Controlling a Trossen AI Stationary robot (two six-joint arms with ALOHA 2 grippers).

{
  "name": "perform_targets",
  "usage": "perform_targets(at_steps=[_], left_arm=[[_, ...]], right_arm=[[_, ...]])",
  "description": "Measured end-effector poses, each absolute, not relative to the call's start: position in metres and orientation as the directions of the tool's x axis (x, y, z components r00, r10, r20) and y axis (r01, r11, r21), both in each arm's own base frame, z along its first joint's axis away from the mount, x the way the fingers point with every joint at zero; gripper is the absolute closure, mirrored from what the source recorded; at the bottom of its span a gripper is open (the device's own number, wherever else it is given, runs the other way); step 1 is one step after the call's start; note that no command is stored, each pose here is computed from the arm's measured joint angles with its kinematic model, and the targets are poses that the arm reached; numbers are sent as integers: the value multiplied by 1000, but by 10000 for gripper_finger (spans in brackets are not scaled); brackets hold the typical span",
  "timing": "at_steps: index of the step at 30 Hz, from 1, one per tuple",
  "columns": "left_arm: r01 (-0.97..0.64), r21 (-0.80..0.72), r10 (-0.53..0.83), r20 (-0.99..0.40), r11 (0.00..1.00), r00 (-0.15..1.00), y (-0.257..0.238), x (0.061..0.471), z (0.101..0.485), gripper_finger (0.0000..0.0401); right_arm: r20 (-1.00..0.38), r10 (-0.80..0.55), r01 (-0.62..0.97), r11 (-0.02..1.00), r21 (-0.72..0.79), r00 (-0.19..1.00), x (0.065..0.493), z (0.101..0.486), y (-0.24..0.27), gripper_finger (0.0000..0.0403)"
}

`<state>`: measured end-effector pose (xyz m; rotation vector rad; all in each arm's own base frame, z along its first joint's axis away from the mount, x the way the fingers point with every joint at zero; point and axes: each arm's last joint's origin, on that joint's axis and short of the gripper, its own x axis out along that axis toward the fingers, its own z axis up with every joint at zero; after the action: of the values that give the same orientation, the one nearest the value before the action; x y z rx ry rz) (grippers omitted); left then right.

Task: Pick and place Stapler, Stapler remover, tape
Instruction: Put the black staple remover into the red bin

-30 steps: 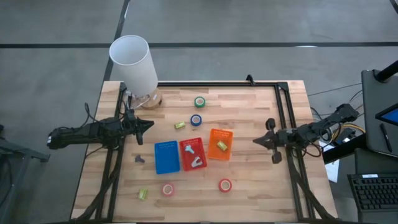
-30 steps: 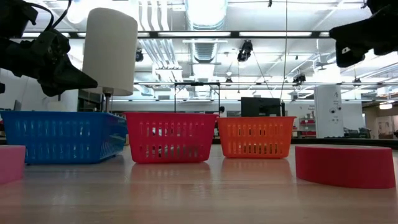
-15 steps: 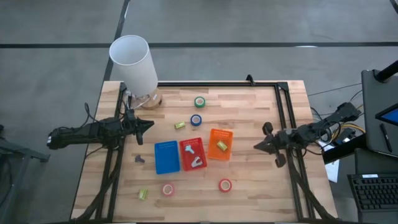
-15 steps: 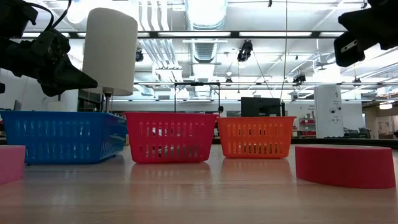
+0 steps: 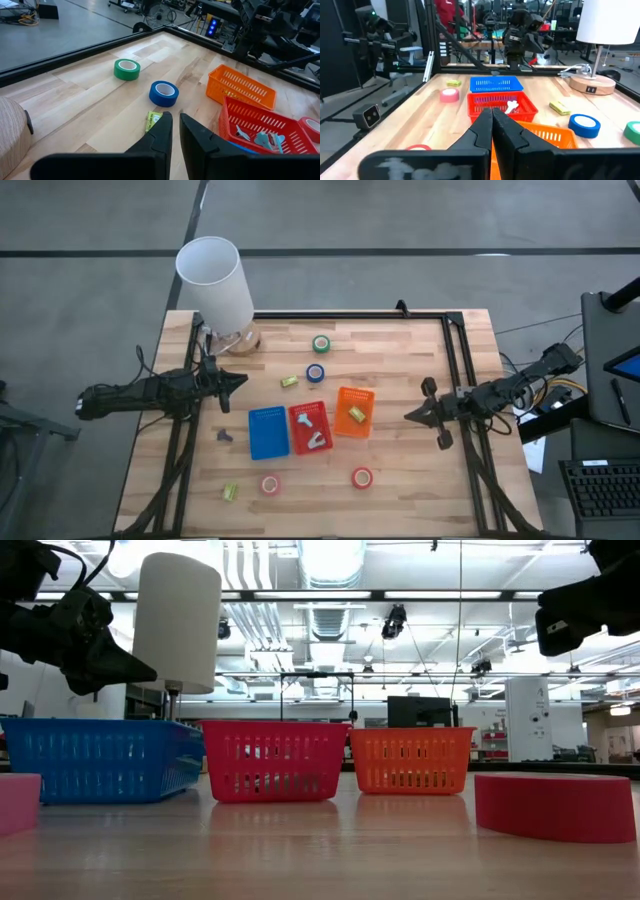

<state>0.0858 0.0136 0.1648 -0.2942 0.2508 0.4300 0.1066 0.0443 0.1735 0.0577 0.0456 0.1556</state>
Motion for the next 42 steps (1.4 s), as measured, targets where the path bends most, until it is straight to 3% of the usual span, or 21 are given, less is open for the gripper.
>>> perform_targets(at_steps=[14, 19, 25, 30, 36, 42], left_arm=[[-441, -219, 371, -299, 870, 879, 14, 86, 165, 364], [-443, -48, 414, -281, 895, 866, 15, 86, 166, 364], [-446, -41, 419, -275, 894, 865, 15, 86, 167, 364], [-434, -373, 407, -153, 820, 900, 15, 91, 174, 364], [-334, -577, 342, -100, 745, 934, 13, 98, 169, 364], [-323, -772, 407, -91, 548, 909, 15, 100, 166, 364]], right_arm=[[-37, 156, -154, 986, 60, 987, 107, 174, 44, 394], [-37, 156, -154, 986, 59, 987, 107, 174, 44, 394], [-37, 155, -153, 987, 53, 987, 107, 174, 44, 394], [-37, 155, -155, 988, -11, 987, 107, 174, 44, 394], [-30, 153, -156, 971, -179, 988, 107, 175, 44, 394], [-33, 153, -157, 956, -250, 988, 107, 174, 44, 394]])
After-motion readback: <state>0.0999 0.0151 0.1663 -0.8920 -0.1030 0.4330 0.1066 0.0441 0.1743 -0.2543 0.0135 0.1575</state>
